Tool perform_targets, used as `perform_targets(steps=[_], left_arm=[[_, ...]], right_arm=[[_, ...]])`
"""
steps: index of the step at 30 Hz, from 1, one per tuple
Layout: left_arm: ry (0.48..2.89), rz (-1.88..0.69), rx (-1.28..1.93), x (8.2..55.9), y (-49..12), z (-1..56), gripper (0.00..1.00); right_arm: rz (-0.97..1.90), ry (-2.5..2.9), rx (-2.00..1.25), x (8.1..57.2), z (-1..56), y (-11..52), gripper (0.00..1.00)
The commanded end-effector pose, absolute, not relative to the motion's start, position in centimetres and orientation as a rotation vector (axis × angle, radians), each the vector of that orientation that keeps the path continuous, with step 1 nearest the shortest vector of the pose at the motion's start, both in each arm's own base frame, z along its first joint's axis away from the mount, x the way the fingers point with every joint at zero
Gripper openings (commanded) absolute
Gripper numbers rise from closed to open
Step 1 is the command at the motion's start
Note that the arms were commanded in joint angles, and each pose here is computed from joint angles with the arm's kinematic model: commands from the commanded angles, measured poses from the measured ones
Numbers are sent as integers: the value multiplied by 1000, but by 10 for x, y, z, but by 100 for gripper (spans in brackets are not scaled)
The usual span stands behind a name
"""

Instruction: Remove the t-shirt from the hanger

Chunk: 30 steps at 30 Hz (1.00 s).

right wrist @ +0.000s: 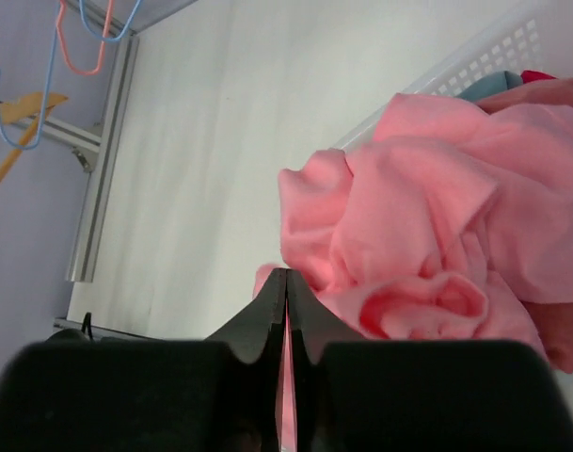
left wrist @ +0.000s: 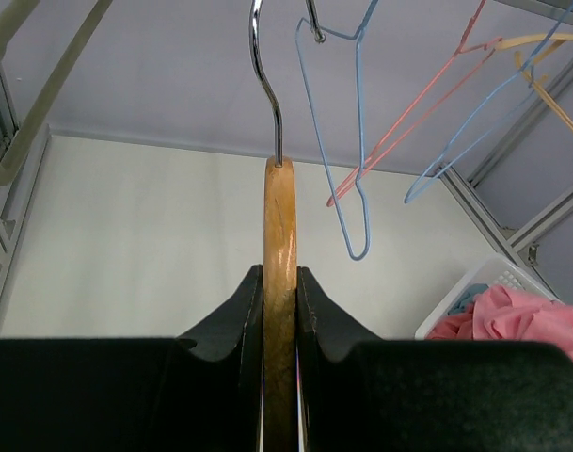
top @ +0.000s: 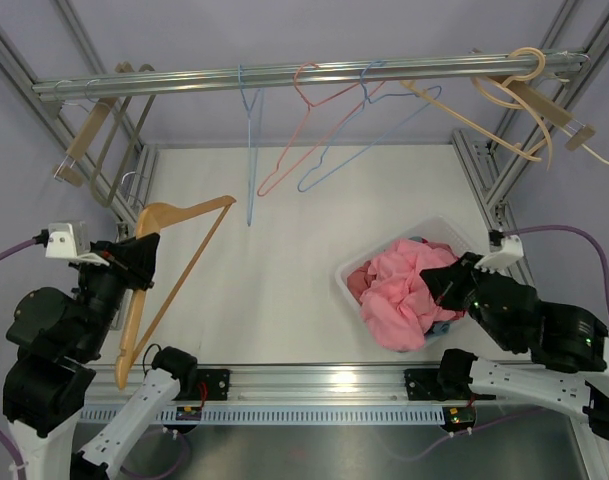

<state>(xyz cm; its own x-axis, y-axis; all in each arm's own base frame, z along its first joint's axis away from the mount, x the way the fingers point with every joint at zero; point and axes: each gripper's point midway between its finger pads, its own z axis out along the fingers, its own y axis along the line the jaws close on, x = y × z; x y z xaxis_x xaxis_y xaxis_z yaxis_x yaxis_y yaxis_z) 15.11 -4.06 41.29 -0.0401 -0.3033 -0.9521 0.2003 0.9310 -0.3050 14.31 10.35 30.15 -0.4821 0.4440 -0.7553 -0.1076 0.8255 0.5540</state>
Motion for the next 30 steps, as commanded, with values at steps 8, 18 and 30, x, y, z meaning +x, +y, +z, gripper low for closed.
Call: perform_targets(steps=[8,18,30], left_arm=[[1475,-372,-111,201,-50,458,0],[1507,-446,-95,235,-78,467,0],[1522,-413,-94,236,-74,458,0]], right_arm=[[506,2060,58,171,240,170,0],[422,2112,359,159,156,120,0],[570,2249,-184,127,221,166,89]])
